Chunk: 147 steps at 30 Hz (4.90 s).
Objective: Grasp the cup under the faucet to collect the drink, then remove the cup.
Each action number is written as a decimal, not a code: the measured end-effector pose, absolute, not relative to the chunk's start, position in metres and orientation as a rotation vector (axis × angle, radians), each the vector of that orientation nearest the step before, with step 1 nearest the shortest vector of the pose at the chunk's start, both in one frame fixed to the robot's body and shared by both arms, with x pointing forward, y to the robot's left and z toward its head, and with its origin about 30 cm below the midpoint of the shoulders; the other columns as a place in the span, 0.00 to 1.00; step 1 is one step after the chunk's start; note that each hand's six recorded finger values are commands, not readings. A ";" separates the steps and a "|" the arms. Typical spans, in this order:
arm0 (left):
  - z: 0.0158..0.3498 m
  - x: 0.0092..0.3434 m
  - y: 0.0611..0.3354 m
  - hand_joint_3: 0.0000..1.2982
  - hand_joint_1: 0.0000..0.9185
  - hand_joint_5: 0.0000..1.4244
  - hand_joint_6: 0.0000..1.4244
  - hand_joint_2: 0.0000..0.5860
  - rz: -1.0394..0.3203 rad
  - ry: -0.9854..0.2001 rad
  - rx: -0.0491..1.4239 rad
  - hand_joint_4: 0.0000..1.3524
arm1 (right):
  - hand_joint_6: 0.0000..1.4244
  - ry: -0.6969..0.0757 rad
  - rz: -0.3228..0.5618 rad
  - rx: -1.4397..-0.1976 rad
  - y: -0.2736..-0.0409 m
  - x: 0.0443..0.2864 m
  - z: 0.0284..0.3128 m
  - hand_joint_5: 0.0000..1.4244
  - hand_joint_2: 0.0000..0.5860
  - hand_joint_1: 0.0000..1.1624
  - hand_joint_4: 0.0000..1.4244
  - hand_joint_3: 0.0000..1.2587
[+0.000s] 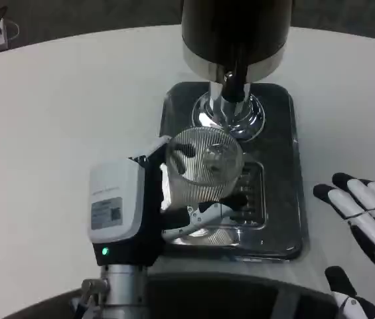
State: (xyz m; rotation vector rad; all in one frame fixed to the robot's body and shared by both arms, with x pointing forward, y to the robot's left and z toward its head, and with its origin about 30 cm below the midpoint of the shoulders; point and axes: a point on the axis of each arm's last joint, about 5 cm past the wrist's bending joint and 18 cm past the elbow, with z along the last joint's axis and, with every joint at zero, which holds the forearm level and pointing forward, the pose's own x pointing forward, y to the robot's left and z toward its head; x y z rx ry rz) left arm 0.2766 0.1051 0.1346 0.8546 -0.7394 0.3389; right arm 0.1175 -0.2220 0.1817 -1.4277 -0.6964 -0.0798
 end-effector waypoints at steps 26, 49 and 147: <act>0.137 0.308 0.086 0.56 0.56 0.65 0.79 0.02 0.281 -0.724 0.910 0.47 | 0.16 -0.685 -0.103 -1.419 -0.227 0.113 0.183 0.11 0.92 0.20 0.05 0.09; 0.137 0.285 0.106 0.05 0.00 0.19 0.16 0.12 0.192 -0.685 0.845 0.00 | 0.17 -0.691 -0.102 -1.408 -0.225 0.110 0.183 0.11 0.92 0.21 0.05 0.09; 0.265 0.208 0.063 0.00 0.00 0.00 0.00 0.24 -0.138 -0.886 0.994 0.00 | 0.18 -0.701 -0.112 -1.336 -0.222 0.107 0.180 0.12 0.91 0.17 0.05 0.09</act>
